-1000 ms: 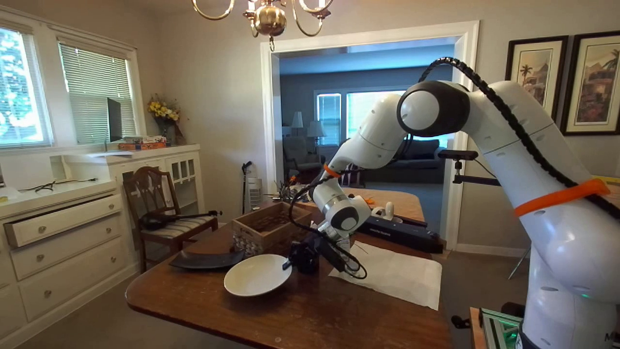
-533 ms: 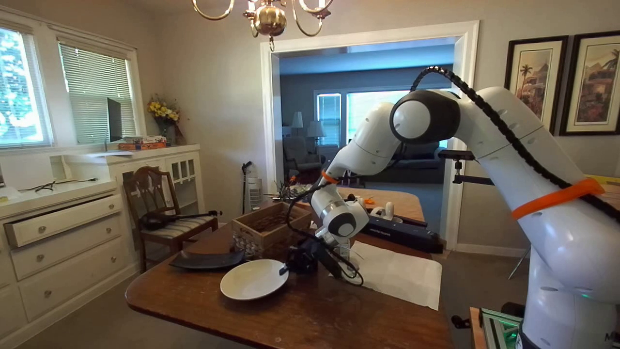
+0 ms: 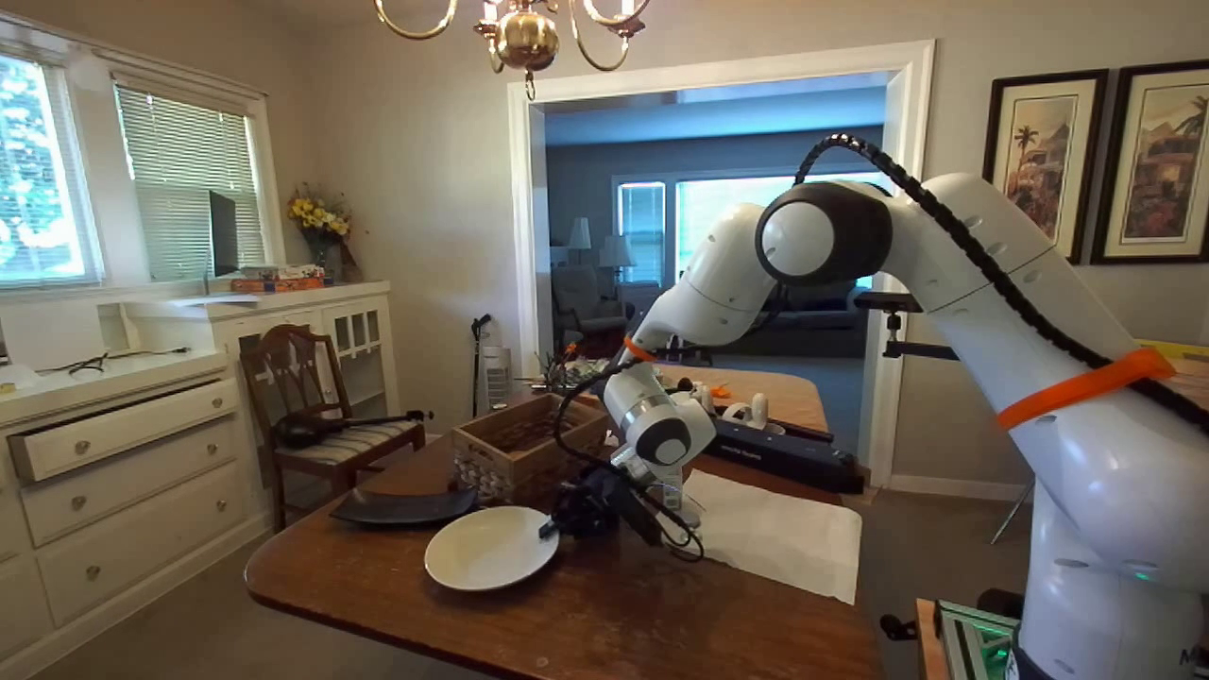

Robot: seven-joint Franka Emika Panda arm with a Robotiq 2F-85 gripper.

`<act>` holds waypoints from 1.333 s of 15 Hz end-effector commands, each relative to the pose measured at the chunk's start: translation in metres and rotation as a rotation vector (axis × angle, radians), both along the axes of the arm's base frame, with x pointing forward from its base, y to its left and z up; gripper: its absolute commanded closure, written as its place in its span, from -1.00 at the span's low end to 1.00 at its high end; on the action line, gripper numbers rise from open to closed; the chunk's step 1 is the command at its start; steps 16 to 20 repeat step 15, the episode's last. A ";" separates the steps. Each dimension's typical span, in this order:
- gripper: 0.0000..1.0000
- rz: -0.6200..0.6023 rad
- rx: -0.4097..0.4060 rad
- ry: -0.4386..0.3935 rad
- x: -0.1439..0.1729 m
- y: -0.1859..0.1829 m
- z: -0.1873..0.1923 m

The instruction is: Move the black cup to the right then pour the glass beads on the plate into it

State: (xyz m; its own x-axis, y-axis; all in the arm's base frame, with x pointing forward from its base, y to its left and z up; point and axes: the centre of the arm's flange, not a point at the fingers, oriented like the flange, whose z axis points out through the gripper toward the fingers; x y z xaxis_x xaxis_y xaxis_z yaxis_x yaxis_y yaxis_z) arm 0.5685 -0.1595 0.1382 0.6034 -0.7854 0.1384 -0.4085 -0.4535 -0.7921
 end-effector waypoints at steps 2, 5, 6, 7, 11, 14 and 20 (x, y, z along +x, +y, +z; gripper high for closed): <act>-0.09 -0.018 0.036 0.004 0.002 0.004 0.009; -0.53 0.002 0.007 -0.006 -0.012 0.007 0.032; -0.71 0.018 -0.014 0.021 -0.020 0.008 0.041; -0.84 0.028 -0.039 0.030 -0.027 0.007 0.047; -1.00 0.105 -0.233 0.185 -0.066 0.004 0.059; -0.99 0.113 -0.249 0.169 -0.057 -0.002 0.048; -1.00 0.122 -0.260 0.178 -0.062 -0.001 0.049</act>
